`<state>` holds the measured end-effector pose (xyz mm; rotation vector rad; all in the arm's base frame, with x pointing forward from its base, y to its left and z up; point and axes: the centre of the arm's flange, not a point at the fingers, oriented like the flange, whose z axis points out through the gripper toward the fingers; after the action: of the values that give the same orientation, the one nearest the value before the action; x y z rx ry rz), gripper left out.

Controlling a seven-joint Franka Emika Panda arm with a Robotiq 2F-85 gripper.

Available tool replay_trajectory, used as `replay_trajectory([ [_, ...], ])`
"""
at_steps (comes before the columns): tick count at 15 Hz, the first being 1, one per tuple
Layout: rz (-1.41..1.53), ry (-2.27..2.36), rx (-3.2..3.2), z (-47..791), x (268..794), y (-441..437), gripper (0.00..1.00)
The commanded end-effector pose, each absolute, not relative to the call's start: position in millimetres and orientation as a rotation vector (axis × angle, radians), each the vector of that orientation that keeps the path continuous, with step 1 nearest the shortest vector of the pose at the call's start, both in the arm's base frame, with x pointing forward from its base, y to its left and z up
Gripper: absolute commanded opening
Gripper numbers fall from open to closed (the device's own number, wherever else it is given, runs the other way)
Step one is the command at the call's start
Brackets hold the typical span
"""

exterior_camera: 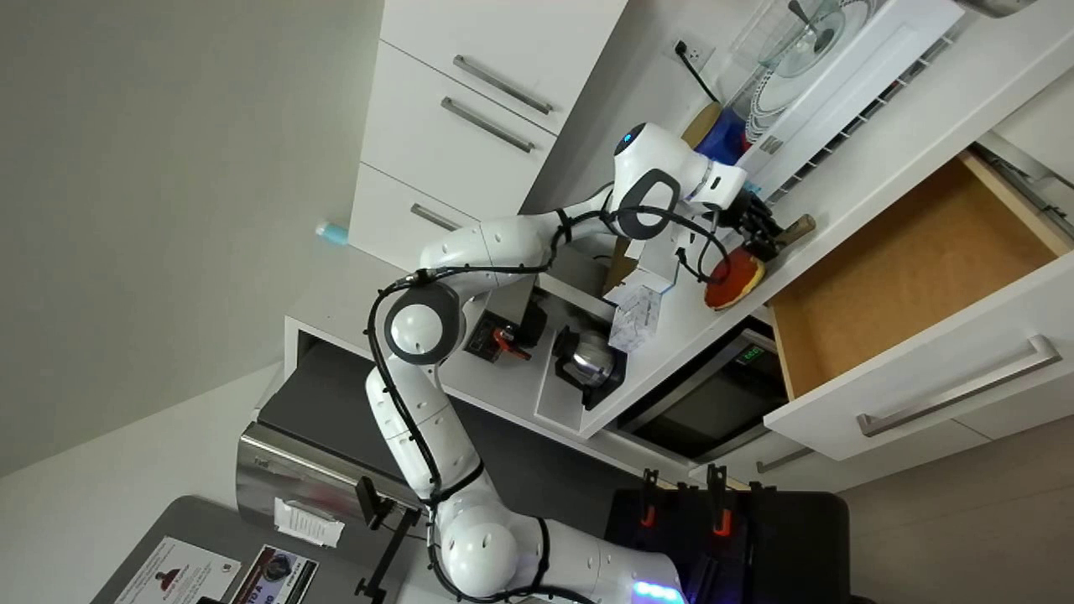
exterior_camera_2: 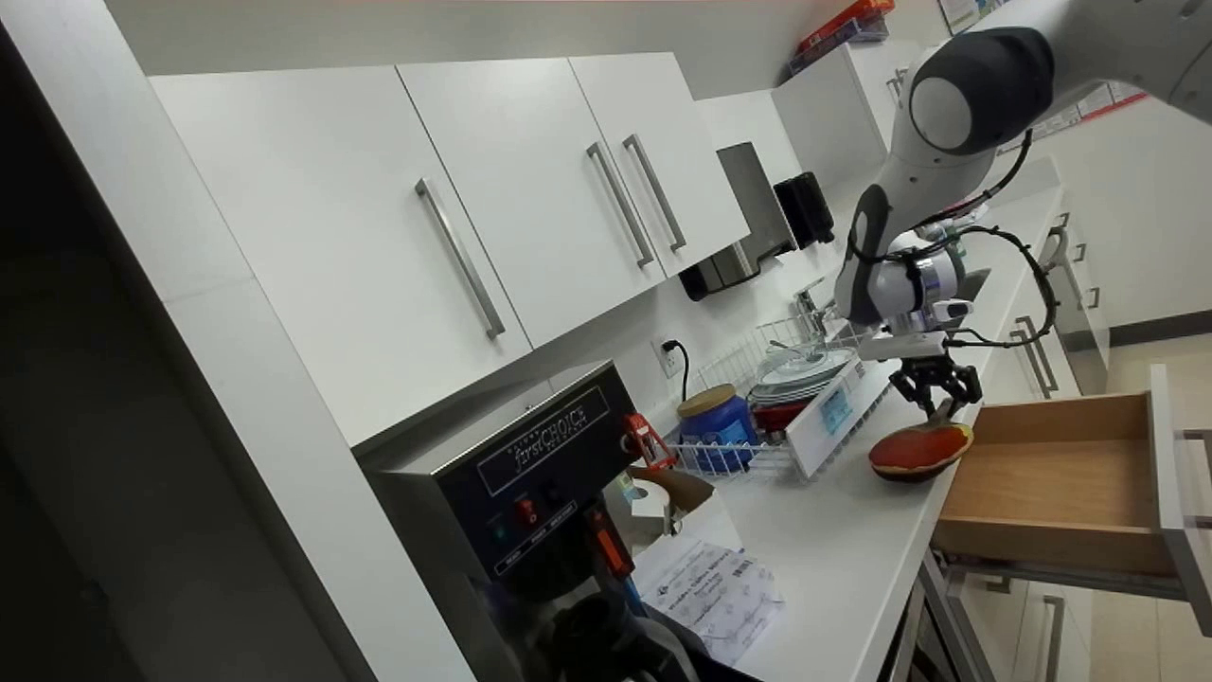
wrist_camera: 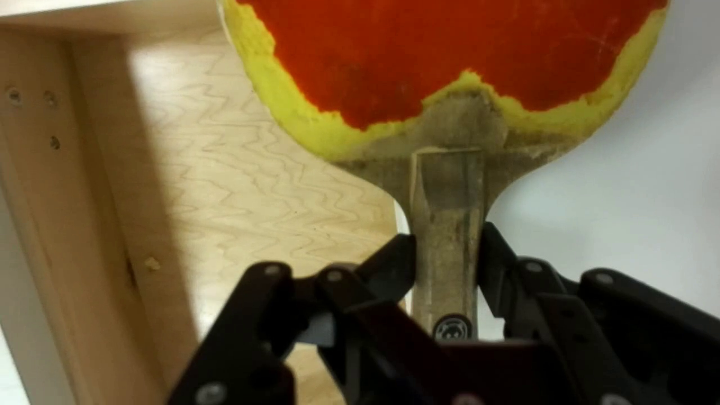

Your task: Take the paddle from the counter and place it in the drawer

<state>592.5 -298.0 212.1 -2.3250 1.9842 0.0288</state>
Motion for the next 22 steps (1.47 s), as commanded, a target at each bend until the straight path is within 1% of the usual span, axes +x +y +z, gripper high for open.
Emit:
replay_trajectory([
  [1, 0.085, 1.907, -2.346, 227.7, 567.4, -310.0, 0.08],
  [11, 0.146, 1.793, -2.417, 198.4, 512.7, -356.3, 0.08],
  [19, 0.125, 1.854, -2.443, 188.4, 491.9, -383.3, 0.08],
  [20, 0.153, 1.871, -2.424, 182.1, 497.0, -385.3, 0.33],
  [22, 0.148, 1.877, -2.424, 182.7, 496.0, -387.4, 0.33],
])
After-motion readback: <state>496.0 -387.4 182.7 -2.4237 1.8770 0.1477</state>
